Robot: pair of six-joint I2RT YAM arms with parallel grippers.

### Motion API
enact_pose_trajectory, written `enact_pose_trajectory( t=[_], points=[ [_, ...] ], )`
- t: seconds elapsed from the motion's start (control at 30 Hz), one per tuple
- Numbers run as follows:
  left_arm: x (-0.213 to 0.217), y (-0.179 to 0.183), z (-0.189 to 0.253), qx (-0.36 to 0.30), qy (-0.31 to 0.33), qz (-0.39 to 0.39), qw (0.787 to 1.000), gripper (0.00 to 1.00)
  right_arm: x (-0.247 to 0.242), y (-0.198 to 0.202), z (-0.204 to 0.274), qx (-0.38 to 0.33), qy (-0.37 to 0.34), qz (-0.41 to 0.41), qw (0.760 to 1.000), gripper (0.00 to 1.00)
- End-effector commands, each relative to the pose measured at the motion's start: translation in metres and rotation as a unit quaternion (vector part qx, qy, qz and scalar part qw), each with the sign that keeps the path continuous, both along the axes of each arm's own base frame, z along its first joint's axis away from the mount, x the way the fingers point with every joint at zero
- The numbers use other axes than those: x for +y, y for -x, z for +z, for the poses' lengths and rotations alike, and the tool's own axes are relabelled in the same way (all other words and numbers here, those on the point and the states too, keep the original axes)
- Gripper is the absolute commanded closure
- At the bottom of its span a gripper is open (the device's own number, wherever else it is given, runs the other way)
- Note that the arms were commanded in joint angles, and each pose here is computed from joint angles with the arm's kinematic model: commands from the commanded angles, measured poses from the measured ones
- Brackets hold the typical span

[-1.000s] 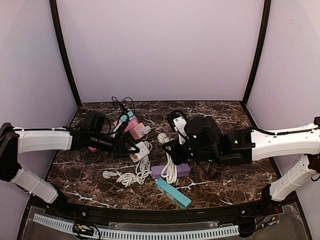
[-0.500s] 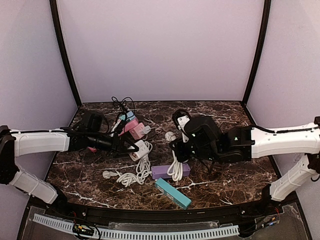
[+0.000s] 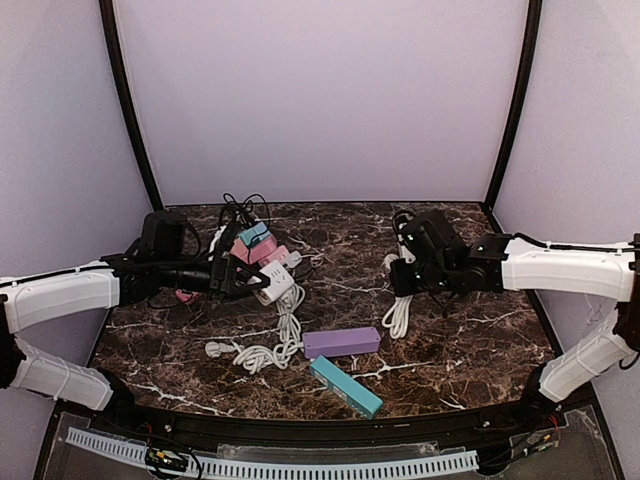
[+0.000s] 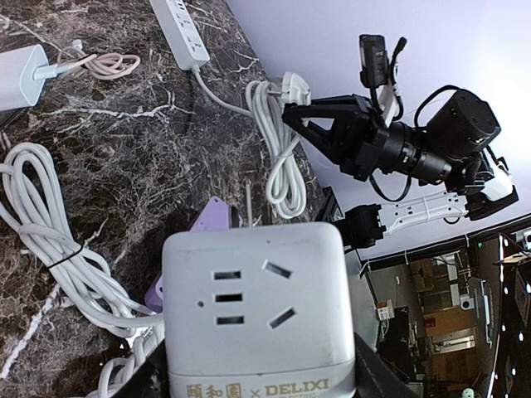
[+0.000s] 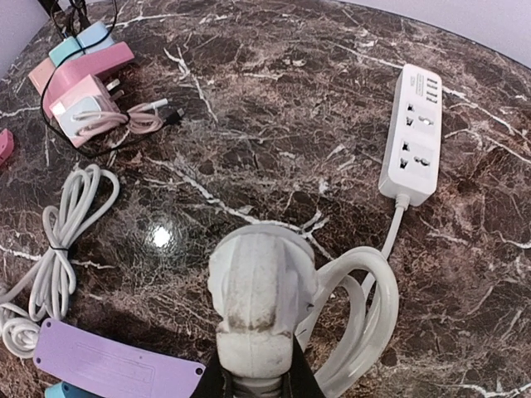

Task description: Pull the plug off the socket

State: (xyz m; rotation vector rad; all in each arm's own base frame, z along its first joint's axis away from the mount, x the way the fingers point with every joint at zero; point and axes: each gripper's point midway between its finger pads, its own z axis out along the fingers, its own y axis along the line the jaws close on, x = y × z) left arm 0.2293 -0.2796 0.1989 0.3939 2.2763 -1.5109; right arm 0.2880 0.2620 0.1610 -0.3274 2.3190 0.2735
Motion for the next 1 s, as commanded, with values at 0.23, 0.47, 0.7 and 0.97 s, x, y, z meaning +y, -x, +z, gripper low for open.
enact_pose_trajectory(
  t=[0.23, 0.47, 0.7, 0.97],
  points=[
    [0.003, 0.004, 0.031, -0.036, 0.037, -0.007, 0.999, 0.99, -0.001, 0.023, -0.066, 0.081, -0.022, -0.002, 0.996, 1.0],
    [0.005, 0.003, 0.031, -0.03, 0.037, 0.003, 0.999, 0.99, 0.001, 0.021, -0.087, 0.103, -0.02, -0.006, 0.994, 0.74],
    [0.008, 0.001, 0.027, -0.015, 0.038, 0.023, 0.999, 0.99, 0.001, 0.022, -0.078, 0.094, -0.031, -0.003, 0.995, 0.34],
    [0.011, -0.006, 0.021, 0.01, 0.041, 0.054, 0.998, 0.99, -0.004, 0.027, -0.038, 0.049, -0.068, 0.016, 0.996, 0.2]
  ],
)
